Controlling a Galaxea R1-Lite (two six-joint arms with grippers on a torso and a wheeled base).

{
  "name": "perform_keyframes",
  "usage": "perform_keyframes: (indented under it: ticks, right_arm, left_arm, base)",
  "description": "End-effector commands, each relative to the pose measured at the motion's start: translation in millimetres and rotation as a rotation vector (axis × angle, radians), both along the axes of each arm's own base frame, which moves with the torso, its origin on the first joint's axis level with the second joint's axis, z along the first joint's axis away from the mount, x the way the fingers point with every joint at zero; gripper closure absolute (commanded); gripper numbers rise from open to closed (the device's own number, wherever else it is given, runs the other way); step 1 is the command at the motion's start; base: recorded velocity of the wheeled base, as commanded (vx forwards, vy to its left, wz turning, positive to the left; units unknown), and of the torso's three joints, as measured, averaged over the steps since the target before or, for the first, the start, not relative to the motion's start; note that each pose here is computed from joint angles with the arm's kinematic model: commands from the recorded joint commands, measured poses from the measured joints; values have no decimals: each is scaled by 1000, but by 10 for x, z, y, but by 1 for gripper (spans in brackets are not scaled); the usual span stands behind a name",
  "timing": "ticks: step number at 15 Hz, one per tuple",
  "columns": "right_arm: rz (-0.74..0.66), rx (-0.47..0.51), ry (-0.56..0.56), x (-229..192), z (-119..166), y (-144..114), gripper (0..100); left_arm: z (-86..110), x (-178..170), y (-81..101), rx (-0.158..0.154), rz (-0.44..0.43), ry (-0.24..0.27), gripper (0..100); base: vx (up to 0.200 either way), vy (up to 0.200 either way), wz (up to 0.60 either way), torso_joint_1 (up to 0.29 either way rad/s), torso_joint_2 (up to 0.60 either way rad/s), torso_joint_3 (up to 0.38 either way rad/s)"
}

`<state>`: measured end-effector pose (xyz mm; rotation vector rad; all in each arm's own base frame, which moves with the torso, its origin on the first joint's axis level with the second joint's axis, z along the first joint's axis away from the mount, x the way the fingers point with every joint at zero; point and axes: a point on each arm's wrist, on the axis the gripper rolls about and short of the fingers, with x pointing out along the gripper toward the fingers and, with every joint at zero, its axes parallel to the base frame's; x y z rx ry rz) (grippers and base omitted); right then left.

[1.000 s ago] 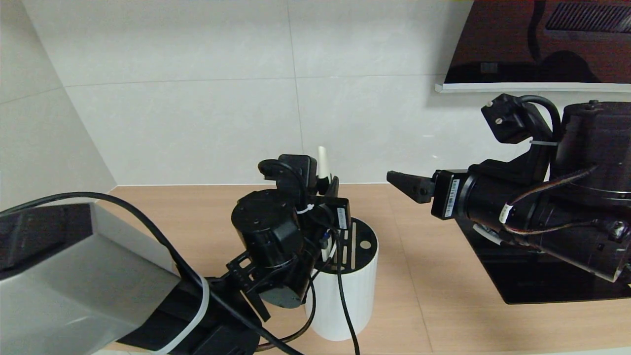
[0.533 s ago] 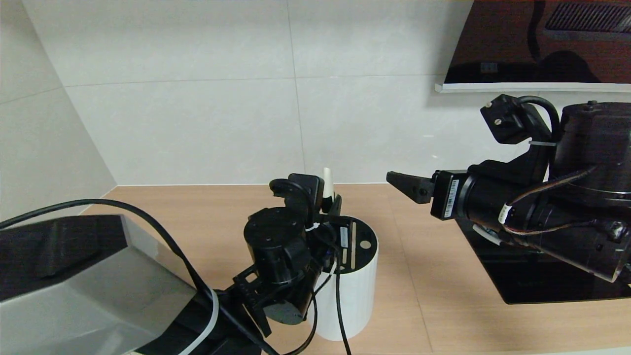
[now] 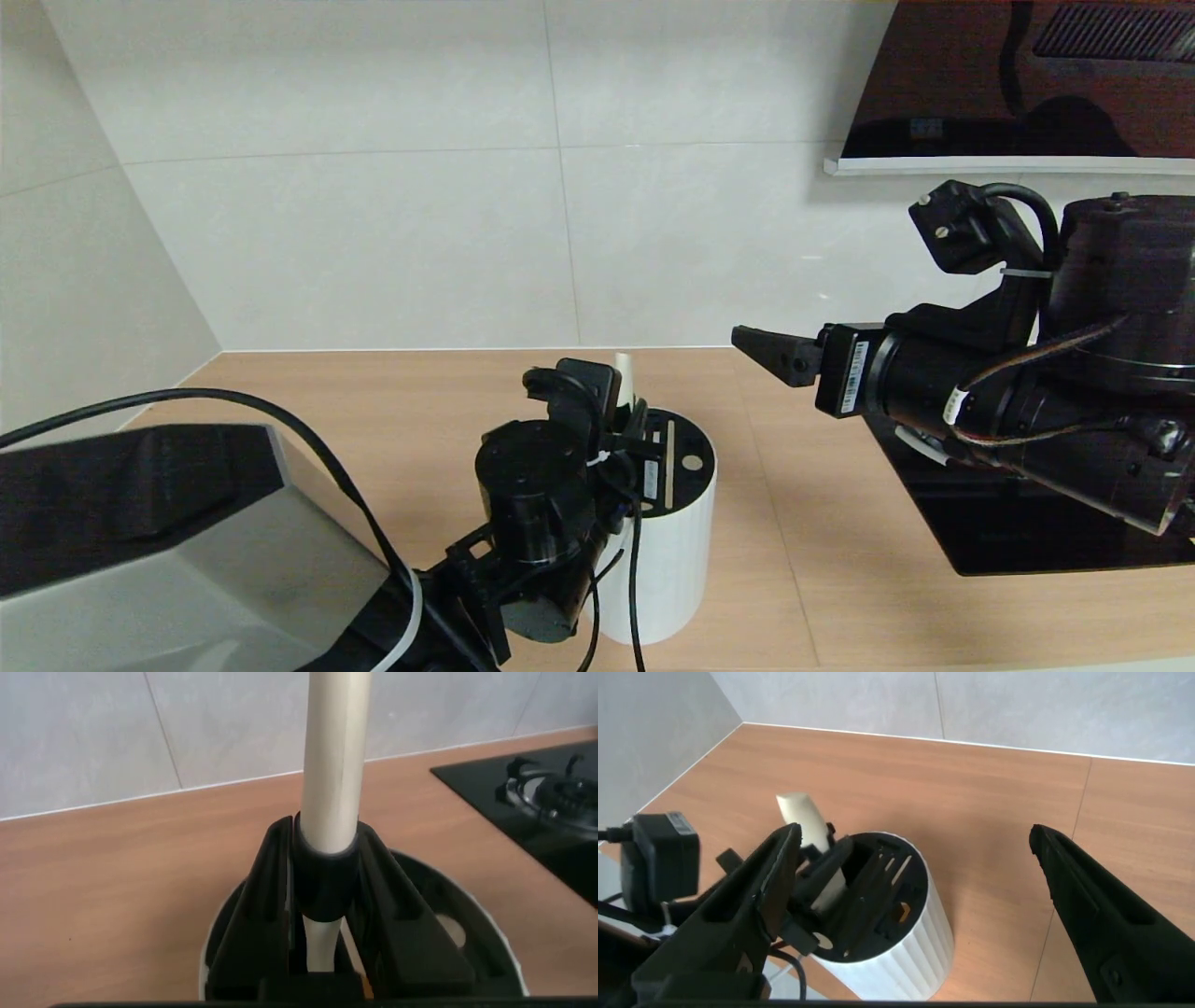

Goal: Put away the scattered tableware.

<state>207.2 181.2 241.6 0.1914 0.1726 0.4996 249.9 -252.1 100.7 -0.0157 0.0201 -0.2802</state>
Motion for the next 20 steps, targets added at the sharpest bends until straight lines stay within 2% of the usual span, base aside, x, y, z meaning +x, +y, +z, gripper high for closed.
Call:
perform_keyframes:
  ticks: [1, 3, 4, 14, 16, 18, 20]
  right_arm:
    - [0, 0, 0, 1, 1, 1, 0]
    - [0, -1, 1, 4, -4, 3, 0]
    - [1, 0, 0, -2, 1, 4, 0]
    - [1, 0, 0, -2, 1, 4, 0]
    - [0, 2, -3, -4, 9, -4, 0]
    - [0, -1, 1, -7, 10, -7, 0]
    - [-3, 9, -10, -27, 47, -36, 0]
  left_arm:
    - [-8, 2, 0, 2, 1, 2, 100]
    - [-8, 2, 0, 2, 1, 2, 100]
    - [-5, 3, -2, 0, 1, 1, 0]
    - [59, -29, 2, -11, -5, -11, 0]
    - [226, -115, 64, -23, -12, -39, 0]
    - [494, -219, 178, -47, -14, -72, 0]
    - [809, -407, 383, -65, -22, -89, 0]
  base:
    - [0, 0, 0, 0, 0, 0]
    - [0, 0, 0, 0, 0, 0]
    - [0, 0, 0, 0, 0, 0]
    - [0, 0, 0, 0, 0, 0]
    - [0, 0, 0, 0, 0, 0]
    - [0, 0, 0, 0, 0, 0]
    - [0, 0, 0, 0, 0, 0]
